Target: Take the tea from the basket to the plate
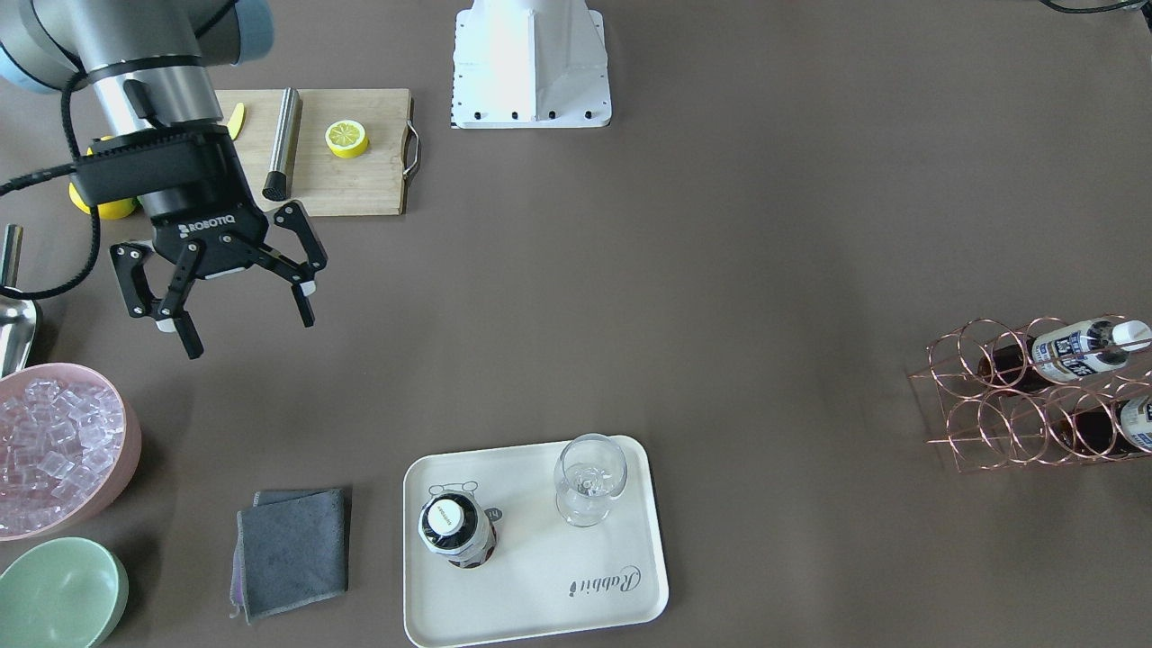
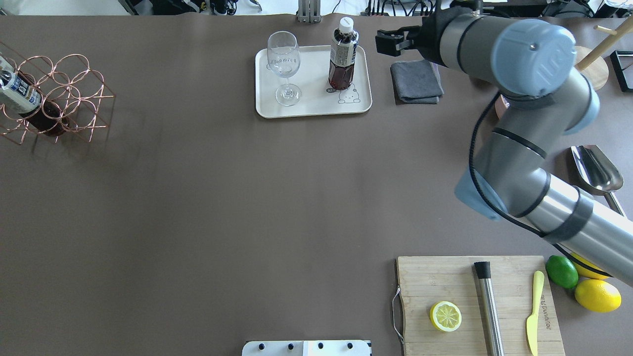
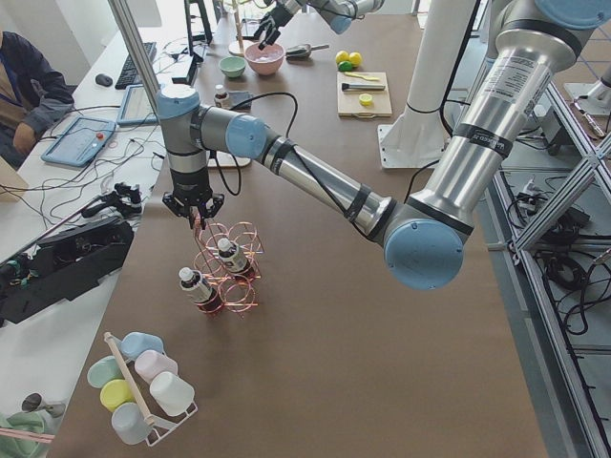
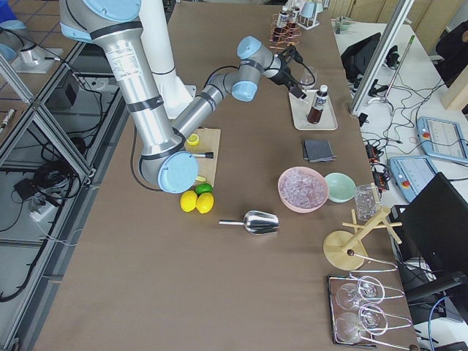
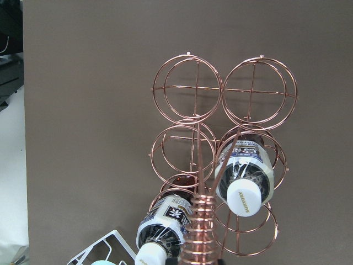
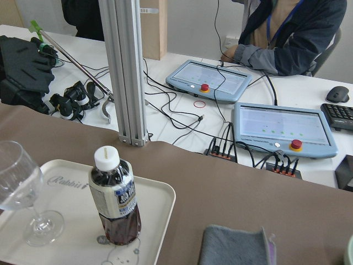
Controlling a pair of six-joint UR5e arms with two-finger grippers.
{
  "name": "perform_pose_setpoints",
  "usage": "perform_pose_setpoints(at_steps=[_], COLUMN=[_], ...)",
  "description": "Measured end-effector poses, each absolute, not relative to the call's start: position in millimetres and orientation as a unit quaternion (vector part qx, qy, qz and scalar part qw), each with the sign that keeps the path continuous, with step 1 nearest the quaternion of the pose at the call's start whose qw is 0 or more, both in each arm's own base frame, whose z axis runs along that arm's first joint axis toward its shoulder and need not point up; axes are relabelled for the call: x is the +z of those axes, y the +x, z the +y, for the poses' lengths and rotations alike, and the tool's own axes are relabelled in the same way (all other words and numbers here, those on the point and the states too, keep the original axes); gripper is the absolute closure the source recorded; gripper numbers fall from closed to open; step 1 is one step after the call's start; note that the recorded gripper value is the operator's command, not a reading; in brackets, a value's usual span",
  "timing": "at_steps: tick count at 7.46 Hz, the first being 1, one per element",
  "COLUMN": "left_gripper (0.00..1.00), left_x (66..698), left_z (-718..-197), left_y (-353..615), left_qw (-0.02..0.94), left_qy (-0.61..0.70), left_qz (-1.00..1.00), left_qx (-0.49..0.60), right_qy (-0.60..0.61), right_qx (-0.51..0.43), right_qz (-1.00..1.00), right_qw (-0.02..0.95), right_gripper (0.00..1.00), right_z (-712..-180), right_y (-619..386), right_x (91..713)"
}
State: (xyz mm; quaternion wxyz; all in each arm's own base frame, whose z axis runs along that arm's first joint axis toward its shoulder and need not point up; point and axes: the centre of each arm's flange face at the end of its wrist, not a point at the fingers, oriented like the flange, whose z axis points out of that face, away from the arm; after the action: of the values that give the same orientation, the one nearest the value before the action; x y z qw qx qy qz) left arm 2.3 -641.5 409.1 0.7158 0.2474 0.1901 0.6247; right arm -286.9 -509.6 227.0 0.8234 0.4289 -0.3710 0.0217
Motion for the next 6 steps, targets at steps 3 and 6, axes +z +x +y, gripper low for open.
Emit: perform_pose_setpoints(at_steps=[3,6], left_gripper=[0.99,0.01], left_x=[415.4,415.9], left_z=[-638.7,-638.3], left_y=[6.6,11.2], left_qw=[0.715,0.714], left_qy=[0.247,0.245], left_qz=[0.191,0.193], left_qx=[0.625,0.627], right_qy=[0.331,0.219], right_qx=[0.025,-0.04], right_qz=[-0.299,-0.22], right_qw=[0.895,0.95], right_gripper=[0.0,0.0], right_z=[-518.8,-524.4], right_y=[-184.7,-60.5], right_x=[259.9,350.7])
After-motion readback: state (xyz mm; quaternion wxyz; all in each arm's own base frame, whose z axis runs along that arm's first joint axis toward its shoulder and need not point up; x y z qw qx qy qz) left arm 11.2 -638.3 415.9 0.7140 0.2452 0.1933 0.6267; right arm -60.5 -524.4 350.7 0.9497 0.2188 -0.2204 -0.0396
